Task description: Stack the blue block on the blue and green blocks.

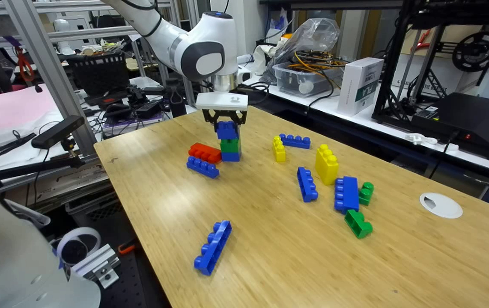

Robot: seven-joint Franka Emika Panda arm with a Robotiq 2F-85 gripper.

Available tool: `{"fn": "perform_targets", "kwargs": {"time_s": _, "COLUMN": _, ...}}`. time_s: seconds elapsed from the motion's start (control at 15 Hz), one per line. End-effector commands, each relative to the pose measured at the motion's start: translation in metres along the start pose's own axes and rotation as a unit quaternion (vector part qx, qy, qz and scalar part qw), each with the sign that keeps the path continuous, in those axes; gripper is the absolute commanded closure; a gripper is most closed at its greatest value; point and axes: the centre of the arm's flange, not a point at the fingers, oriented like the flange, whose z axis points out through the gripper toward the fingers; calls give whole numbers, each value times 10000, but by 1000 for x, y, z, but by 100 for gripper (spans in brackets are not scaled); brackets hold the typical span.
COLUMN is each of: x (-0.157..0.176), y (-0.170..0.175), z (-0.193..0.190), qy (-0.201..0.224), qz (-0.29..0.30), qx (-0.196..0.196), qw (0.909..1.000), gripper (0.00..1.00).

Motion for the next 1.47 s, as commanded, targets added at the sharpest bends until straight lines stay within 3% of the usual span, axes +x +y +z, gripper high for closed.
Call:
{"fn": "perform_targets", "kwargs": {"time_s": 0.0, "x": 2, "y": 6, "z": 7, "qy": 24, "qz": -159, "qx": -67, "qw": 9998, "gripper": 55}}
{"fn": "perform_targets", "kwargs": {"time_s": 1.4, "x": 5, "y": 14, "z": 26, "qy": -66, "qz": -41, "qx": 97, "qw": 9999, "gripper": 55}}
